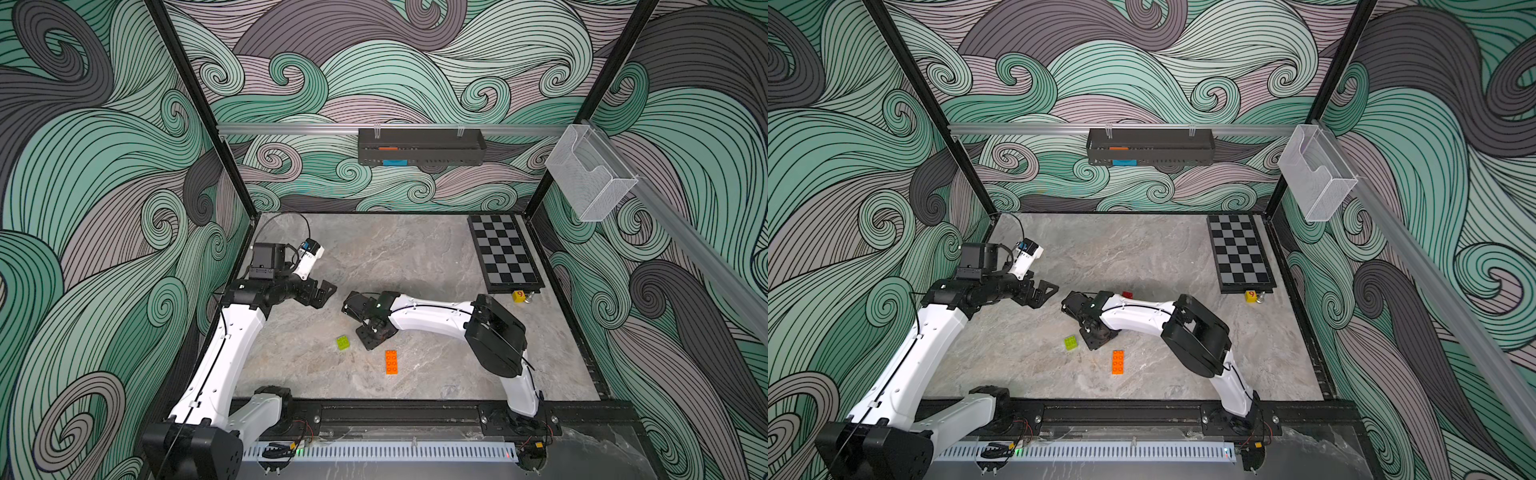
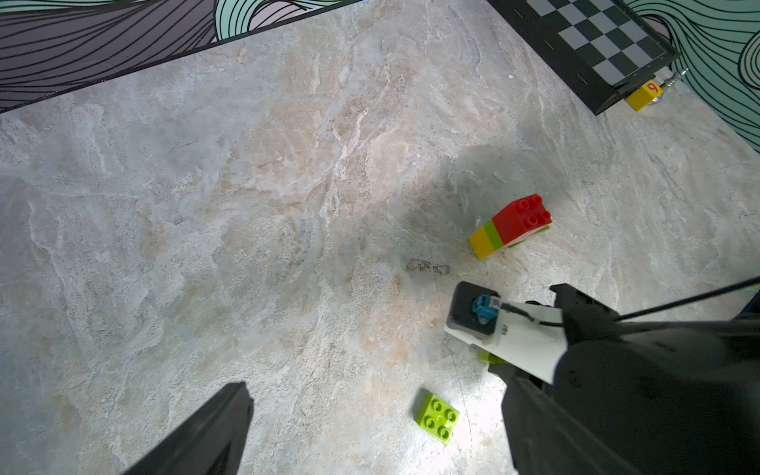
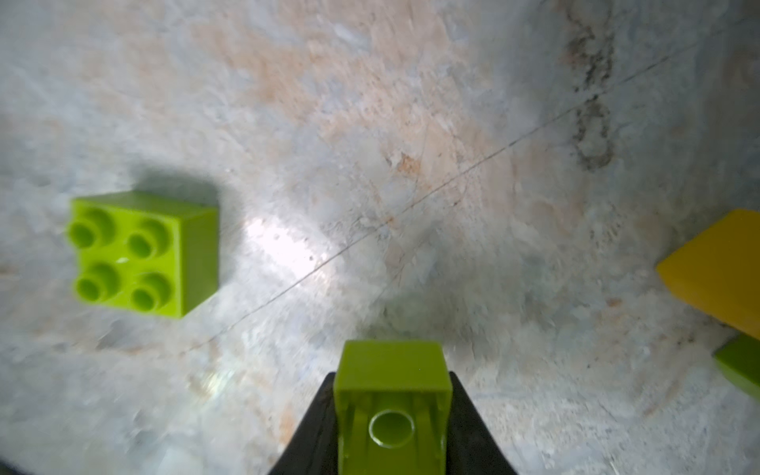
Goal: Assemble a giraffe with lego
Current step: Pick up the lego brick from the center of the board.
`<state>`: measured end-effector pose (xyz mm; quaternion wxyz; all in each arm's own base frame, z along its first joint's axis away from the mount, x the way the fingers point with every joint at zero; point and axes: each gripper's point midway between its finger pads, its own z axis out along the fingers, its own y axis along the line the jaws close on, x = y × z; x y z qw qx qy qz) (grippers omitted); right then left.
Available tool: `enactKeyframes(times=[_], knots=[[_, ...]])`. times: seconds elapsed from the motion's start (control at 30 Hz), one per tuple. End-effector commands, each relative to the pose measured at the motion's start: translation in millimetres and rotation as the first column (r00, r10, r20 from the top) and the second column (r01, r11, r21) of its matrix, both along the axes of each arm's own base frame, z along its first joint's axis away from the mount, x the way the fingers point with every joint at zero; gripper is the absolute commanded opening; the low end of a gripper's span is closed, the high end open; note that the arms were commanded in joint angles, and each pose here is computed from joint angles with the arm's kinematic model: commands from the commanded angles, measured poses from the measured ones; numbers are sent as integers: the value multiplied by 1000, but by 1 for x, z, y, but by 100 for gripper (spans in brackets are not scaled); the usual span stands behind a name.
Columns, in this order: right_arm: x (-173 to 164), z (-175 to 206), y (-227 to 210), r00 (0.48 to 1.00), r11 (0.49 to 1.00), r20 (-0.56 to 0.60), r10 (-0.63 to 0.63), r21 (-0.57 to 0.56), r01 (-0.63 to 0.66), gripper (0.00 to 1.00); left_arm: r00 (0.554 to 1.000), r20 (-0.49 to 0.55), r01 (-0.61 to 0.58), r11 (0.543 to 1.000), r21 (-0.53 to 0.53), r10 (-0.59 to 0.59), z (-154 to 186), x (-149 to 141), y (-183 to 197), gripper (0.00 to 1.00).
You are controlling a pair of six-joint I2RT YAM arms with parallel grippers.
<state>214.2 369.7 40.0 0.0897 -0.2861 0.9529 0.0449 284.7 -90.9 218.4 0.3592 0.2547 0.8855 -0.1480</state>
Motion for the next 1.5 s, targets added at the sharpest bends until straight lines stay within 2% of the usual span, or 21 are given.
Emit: enactKeyframes(times=[0.0,0.07,0.13,0.2,0.3,0.33,0.37,0.43,0.53,0.67,0.77,1.0,1.13,1.37,1.47], knots=[[2,55,-4,996,983,-65,-61,169,71,25,991,86,104,994,24,-105,27,4,-14,99],[6,84,-9,991,957,-96,-93,267,115,25,972,142,185,983,15,-185,42,6,-26,99],[16,119,-14,983,902,-126,-130,396,170,26,925,209,323,946,-2,-316,59,3,-43,99],[26,157,-21,967,800,-188,-169,547,246,26,853,279,469,883,-35,-441,78,-4,-62,99],[50,219,-35,930,540,-302,-208,758,367,26,756,385,612,781,-126,-530,109,-8,-86,99],[59,242,-41,923,434,-323,-209,816,383,25,728,423,648,743,-167,-539,122,-7,-93,99],[67,259,-48,909,335,-358,-212,847,412,25,705,459,675,709,-203,-540,134,-4,-99,99],[77,289,-57,896,179,-400,-192,883,433,25,668,509,714,660,-232,-543,152,2,-112,99],[83,322,-61,887,6,-441,-134,895,446,25,605,538,767,610,-198,-586,162,4,-134,99],[86,343,-58,873,-155,-486,-39,866,475,25,555,558,802,575,-163,-617,172,8,-155,99],[85,350,-57,872,-198,-490,-2,854,480,25,539,553,819,550,-166,-636,170,14,-169,98],[79,359,-55,882,-212,-470,25,860,464,23,521,547,833,530,-159,-655,167,15,-178,91],[71,365,-48,892,-197,-447,60,871,450,22,518,547,838,518,-172,-657,169,15,-180,86],[65,367,-42,896,-181,-435,89,878,444,20,476,562,872,446,-202,-677,181,2,-183,74],[65,367,-42,895,-181,-437,87,877,445,20,475,563,873,444,-203,-676,182,2,-183,68]])
